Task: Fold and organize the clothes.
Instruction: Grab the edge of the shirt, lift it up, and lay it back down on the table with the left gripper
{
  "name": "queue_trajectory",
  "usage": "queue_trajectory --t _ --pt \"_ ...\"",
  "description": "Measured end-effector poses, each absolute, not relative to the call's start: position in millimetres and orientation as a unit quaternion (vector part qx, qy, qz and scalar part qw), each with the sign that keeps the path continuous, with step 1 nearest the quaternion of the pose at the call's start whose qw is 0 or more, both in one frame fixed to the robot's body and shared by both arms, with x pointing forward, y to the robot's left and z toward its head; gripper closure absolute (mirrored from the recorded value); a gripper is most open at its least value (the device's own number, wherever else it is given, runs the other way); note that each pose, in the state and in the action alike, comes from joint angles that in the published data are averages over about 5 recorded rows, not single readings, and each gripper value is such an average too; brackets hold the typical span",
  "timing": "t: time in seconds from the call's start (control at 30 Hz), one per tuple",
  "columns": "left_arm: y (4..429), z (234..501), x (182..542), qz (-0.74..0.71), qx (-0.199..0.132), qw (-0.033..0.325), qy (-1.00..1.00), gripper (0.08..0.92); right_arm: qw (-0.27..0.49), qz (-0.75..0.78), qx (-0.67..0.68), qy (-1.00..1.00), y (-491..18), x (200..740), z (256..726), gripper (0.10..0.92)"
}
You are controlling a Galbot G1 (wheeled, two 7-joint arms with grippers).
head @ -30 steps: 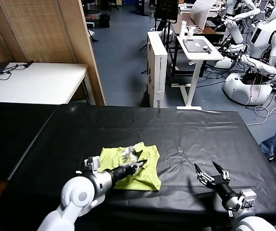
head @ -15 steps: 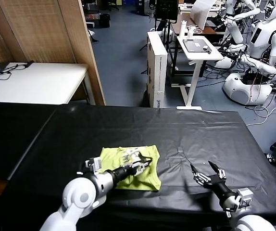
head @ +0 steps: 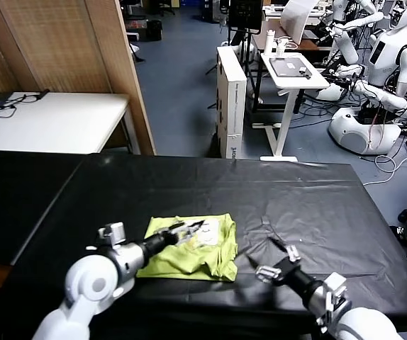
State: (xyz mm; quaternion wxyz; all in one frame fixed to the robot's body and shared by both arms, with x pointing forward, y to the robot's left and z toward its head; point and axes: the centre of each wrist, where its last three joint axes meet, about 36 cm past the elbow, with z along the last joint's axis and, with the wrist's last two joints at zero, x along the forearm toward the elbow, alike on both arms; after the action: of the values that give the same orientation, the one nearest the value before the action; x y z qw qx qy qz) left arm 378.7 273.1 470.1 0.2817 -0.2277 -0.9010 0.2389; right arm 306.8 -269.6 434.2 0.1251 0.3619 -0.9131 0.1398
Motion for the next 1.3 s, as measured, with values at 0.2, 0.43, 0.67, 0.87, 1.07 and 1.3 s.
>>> queue_trajectory --t 0.2,0.43,0.67,0.87,1.07,1.3 --pt "277.1 467.7 372.2 0.239 -0.217 0.284 -0.903 0.092 0.132 0.157 0.373 -0.905 -256.7 300.5 418.6 0.149" --pt "276.6 465.2 368.9 0.238 -0.213 0.287 -0.903 0.092 0.137 0.161 0.391 -0.896 -242.7 291.9 407.4 0.244" --pt "276.2 463.3 367.3 0.237 -0.211 0.289 -0.903 0.092 0.137 0.162 0.401 -0.891 -233.2 291.4 401.3 0.247" --pt "275.7 462.2 367.2 0.239 -0.210 0.289 -0.903 0.092 0.137 0.163 0.405 -0.889 -228.7 294.5 398.2 0.294" --pt "275.8 461.0 367.2 0.239 -0.210 0.290 -0.903 0.092 0.139 0.163 0.405 -0.889 -228.5 295.2 396.9 0.597" --pt "275.3 460.0 365.6 0.239 -0.209 0.292 -0.902 0.092 0.144 0.154 0.392 -0.895 -233.2 294.8 400.4 0.861"
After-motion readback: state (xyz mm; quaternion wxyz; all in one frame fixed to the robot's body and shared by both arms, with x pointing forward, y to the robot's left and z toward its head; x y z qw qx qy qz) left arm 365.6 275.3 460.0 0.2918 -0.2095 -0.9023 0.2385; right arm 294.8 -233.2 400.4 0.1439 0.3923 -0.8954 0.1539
